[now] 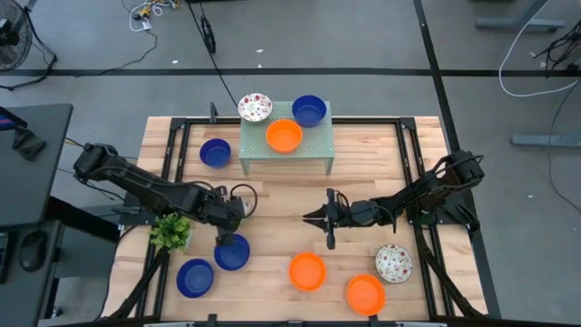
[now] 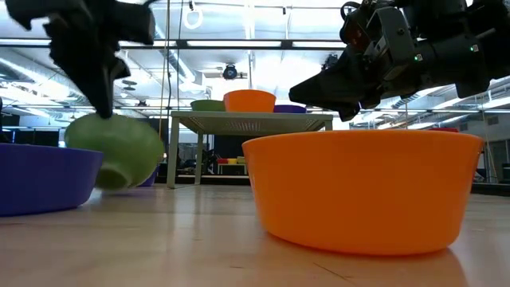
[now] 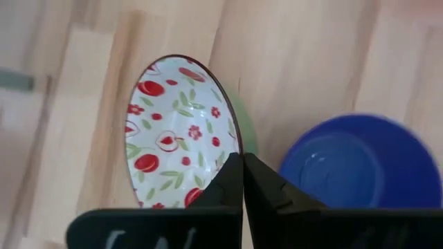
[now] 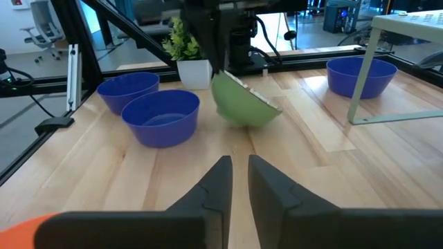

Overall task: Pick & Place Mini bowls
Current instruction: Stack the white patterned bowl on the white patterned bowl on the shelf

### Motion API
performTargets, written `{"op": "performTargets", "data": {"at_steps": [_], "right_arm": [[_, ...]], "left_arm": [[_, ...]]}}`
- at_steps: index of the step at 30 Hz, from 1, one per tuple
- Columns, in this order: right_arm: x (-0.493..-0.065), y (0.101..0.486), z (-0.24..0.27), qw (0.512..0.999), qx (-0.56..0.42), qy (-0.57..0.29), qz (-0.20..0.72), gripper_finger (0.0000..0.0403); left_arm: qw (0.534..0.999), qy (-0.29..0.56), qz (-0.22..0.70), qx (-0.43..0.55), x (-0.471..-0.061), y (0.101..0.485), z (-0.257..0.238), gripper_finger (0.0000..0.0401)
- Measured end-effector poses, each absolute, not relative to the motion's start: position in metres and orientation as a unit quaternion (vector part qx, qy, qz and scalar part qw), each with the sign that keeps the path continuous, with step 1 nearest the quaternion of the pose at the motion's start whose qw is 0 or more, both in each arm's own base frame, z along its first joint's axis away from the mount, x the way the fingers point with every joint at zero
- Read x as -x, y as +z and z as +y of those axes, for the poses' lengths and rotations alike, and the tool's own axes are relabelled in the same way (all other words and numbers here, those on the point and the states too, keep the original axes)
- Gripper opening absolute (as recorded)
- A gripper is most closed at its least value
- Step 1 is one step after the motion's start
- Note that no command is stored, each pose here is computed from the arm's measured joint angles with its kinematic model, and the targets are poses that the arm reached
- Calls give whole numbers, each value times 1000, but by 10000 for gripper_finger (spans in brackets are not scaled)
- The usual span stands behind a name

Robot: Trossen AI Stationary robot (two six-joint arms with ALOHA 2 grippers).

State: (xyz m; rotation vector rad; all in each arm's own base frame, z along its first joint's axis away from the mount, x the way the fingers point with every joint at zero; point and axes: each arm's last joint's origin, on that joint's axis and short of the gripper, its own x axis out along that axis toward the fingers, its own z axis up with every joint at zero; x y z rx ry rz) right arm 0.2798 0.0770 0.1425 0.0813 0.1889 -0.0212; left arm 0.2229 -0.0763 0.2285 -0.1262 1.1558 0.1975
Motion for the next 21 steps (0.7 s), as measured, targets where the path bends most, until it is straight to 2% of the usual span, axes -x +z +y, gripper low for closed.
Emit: {"op": "performTargets", "data": {"at_steps": [17,21], "right_arm": [[-280,142,77,994,-45,-11,94,49],[-280,143,77,994,-45,-11,94,49]], "left_arm": [[852,121,509,27,-230,226,-76,0],[840,123,529,5,-237,214,-78,0]]}}
